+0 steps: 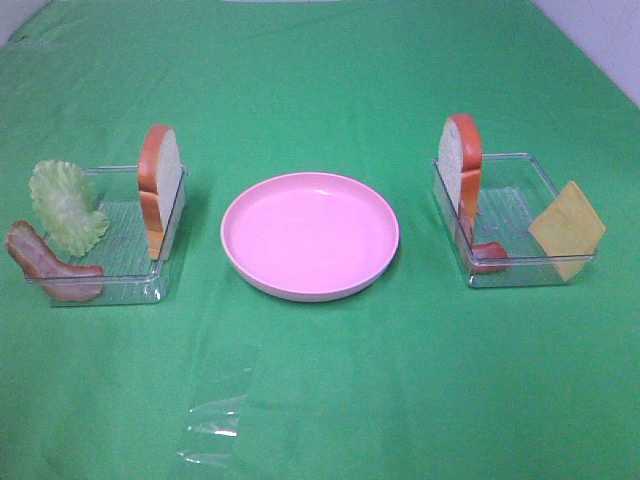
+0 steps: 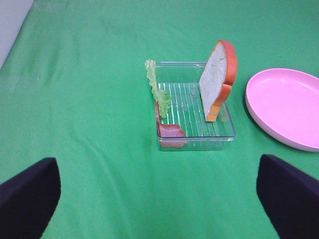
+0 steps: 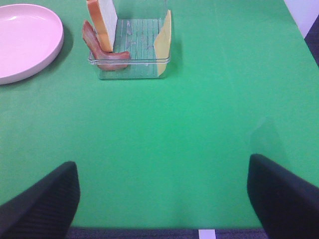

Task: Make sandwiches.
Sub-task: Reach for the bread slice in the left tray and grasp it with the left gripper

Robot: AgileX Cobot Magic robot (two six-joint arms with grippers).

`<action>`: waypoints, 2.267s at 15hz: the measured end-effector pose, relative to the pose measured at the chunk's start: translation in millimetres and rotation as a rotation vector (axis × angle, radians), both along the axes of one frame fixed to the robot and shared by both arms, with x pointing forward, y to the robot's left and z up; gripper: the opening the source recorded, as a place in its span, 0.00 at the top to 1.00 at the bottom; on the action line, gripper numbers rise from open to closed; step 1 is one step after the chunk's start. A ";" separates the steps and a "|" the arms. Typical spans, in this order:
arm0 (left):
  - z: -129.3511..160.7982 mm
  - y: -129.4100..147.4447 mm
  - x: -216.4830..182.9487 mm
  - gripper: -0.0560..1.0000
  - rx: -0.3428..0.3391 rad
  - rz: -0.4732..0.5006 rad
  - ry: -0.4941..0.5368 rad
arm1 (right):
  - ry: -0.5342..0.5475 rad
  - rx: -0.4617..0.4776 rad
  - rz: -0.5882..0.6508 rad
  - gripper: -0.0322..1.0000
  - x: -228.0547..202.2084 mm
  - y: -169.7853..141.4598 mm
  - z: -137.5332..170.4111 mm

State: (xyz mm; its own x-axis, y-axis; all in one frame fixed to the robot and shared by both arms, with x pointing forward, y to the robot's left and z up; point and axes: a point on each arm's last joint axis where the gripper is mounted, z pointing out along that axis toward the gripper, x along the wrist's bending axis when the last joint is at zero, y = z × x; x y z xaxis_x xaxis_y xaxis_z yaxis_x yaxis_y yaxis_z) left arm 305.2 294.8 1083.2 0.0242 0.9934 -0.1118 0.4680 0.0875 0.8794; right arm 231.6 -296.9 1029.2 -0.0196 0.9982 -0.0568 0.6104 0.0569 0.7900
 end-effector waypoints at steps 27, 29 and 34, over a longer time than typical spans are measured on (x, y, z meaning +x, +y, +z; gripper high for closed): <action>-53.2 -125.6 333.7 0.01 0.113 -0.150 0.679 | 0.000 0.000 0.000 0.12 0.0 0.0 0.0; -74.7 -128.9 343.2 0.01 0.115 -0.151 0.691 | 0.000 0.000 0.000 0.12 0.0 0.0 0.0; -122.7 -133.5 356.3 0.02 0.131 -0.148 0.754 | 0.000 0.000 0.000 0.12 0.0 0.0 0.0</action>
State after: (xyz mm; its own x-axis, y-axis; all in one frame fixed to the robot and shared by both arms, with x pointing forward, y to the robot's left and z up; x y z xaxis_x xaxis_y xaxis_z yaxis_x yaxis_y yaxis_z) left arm 661.5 161.4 960.5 0.1220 0.9920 -0.0330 0.9423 -0.1053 0.3178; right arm 231.6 -296.9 1029.2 -0.0196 0.9982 -0.0568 0.6104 0.0569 0.7900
